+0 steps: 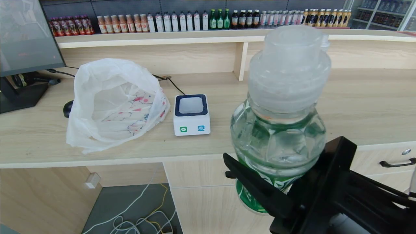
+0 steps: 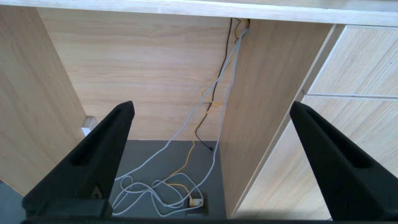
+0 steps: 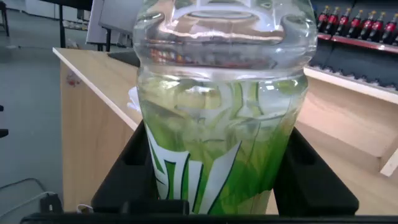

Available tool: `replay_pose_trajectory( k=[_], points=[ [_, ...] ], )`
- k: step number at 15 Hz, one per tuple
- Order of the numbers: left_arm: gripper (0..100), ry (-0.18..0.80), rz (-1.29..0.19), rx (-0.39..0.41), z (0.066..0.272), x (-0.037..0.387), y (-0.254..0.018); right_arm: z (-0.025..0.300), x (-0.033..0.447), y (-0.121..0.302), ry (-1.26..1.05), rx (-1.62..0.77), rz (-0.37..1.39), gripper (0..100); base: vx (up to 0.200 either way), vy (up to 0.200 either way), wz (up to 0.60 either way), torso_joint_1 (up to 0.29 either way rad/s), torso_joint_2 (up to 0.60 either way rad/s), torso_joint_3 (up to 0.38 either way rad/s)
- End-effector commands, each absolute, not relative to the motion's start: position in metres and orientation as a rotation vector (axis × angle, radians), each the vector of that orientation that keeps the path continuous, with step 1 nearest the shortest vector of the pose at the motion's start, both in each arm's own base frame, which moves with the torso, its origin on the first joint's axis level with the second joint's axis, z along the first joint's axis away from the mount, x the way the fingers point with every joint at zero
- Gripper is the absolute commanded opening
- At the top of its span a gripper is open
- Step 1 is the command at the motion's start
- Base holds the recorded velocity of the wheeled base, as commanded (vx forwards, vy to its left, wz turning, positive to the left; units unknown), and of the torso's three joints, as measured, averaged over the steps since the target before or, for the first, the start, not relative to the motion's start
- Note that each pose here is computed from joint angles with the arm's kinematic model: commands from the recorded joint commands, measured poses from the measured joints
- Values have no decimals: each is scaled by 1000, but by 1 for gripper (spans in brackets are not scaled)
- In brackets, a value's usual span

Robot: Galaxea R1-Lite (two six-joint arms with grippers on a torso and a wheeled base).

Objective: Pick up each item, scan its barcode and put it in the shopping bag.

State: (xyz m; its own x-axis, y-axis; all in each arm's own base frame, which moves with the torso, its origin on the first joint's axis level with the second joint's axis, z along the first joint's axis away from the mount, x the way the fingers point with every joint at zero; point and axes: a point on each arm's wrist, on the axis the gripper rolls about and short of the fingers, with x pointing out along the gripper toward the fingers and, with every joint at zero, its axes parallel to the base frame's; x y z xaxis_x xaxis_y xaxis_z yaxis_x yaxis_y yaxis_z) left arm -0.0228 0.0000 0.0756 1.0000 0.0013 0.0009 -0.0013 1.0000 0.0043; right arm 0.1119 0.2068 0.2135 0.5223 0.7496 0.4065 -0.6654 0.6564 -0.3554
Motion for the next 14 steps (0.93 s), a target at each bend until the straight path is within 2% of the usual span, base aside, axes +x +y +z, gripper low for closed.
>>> replay_pose_trajectory(
  k=[1,8,14],
  points=[
    [100,-2,2,5,76,-23,0,203,127,216,-493,-123,845,0,0,0,0,0,0,0],
    [100,-2,2,5,76,-23,0,177,194,197,-280,69,678,0,0,0,0,0,0,0],
    [100,-2,2,5,76,-23,0,192,227,190,-339,143,580,0,0,0,0,0,0,0]
  ],
)
